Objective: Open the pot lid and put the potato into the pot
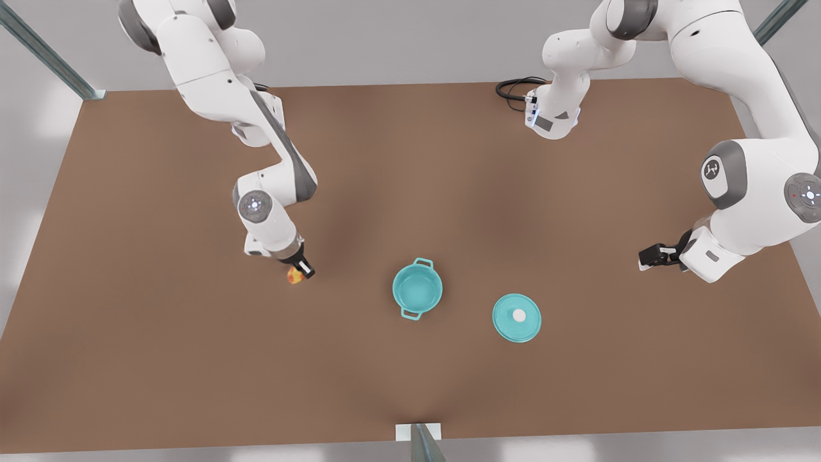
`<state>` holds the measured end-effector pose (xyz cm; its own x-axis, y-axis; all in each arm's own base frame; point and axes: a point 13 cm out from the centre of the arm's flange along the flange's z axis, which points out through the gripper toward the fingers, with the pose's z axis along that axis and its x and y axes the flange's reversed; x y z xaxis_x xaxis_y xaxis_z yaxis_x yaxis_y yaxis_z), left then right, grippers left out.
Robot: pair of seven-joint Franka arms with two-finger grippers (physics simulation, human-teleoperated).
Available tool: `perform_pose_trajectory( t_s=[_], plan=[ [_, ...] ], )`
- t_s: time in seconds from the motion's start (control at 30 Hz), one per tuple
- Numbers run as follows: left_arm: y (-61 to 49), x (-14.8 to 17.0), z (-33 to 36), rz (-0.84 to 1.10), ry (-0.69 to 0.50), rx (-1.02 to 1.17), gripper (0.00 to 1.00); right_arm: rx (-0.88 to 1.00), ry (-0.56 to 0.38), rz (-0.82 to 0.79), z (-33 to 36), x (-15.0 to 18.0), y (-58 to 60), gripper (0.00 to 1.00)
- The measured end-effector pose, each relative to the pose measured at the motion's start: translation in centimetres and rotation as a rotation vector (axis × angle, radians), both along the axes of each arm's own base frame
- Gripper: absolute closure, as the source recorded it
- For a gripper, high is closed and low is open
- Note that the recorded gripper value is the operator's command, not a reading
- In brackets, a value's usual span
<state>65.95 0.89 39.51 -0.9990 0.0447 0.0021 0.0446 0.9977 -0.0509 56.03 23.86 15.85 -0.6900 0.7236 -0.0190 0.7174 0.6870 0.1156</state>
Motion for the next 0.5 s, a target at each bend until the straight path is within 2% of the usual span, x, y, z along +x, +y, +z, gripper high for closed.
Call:
perform_pose_trajectory(
  t_s=[0.27,0.5],
  plan=[
    [-0.1,0.0,0.0,-0.005,0.0,-0.001,0.0,0.049,-0.001,0.113,3.2,-1.4,10.2,0.49],
    [-0.1,0.0,0.0,-0.008,0.0,-0.001,0.0,0.095,-0.015,0.157,3.6,0.0,18.1,0.49]
  ],
)
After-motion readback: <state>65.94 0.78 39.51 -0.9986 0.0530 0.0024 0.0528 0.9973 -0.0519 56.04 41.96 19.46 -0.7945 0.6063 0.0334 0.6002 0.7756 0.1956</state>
